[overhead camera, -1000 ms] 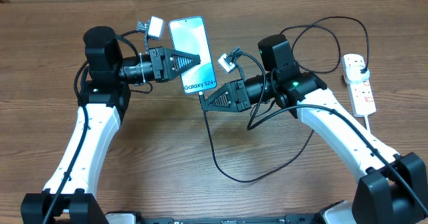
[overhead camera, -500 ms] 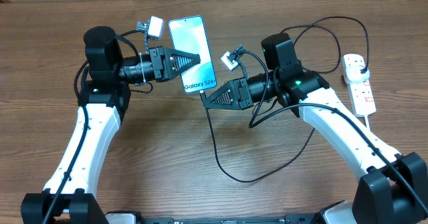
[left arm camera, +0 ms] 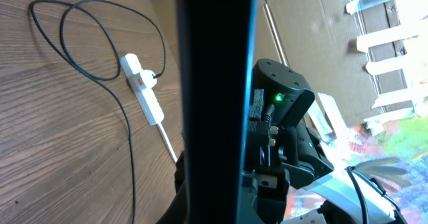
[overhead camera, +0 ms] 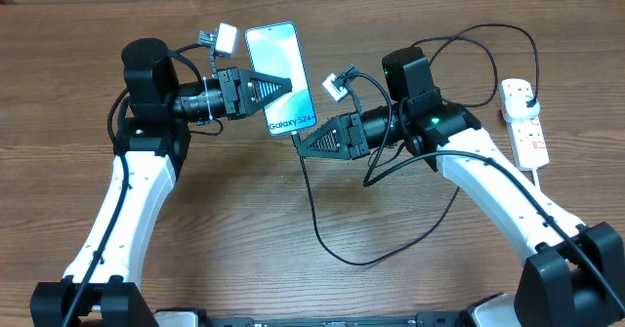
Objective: Plug charger to phone and switch on socket
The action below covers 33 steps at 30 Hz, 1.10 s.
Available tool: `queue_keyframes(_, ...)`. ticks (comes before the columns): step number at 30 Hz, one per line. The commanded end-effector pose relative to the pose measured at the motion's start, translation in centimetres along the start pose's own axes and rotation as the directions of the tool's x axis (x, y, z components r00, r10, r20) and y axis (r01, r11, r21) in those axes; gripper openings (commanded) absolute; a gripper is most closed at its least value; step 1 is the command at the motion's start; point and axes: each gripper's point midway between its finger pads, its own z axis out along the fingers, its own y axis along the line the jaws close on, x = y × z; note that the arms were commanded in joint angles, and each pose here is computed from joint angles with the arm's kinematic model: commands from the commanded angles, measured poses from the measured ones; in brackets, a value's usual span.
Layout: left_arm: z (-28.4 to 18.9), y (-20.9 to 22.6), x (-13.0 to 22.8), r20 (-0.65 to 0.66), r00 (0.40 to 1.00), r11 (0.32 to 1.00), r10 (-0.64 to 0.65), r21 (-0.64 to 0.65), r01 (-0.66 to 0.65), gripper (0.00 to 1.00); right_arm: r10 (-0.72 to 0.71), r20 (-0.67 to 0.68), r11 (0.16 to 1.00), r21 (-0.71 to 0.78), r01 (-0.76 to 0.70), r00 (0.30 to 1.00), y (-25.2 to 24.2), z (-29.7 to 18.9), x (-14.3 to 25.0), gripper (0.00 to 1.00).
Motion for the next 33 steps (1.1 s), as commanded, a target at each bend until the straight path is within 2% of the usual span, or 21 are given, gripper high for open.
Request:
queue_keyframes(1, 0.1, -1.4, 0.7, -0.041, 0.998, 0.998, 0.047, 0.042, -0.045, 0.04, -0.006, 0.036, 0.999, 0.034, 0.005, 0.999, -0.4, -0.6, -0.9, 0.04)
queue_keyframes(11, 0.1, -1.3, 0.8, -0.044, 0.998, 0.998, 0.04, 0.041, -0.038, 0.04, -0.038, 0.051, 0.999, 0.032, 0.037, 0.998, -0.2, -0.6, -1.6, 0.04)
queue_keyframes(23, 0.1, -1.4, 0.8, -0.044, 0.998, 0.998, 0.04, 0.041, -0.039, 0.04, -0.011, 0.097, 0.997, 0.074, 0.003, 0.995, -0.7, -0.7, -2.8, 0.04)
queue_keyframes(33, 0.1, -1.7, 1.2, -0.066, 0.997, 0.997, 0.042, 0.06, -0.038, 0.04, -0.038, 0.139, 0.998, 0.048, 0.032, 0.99, 0.5, -0.9, -4.5, 0.04)
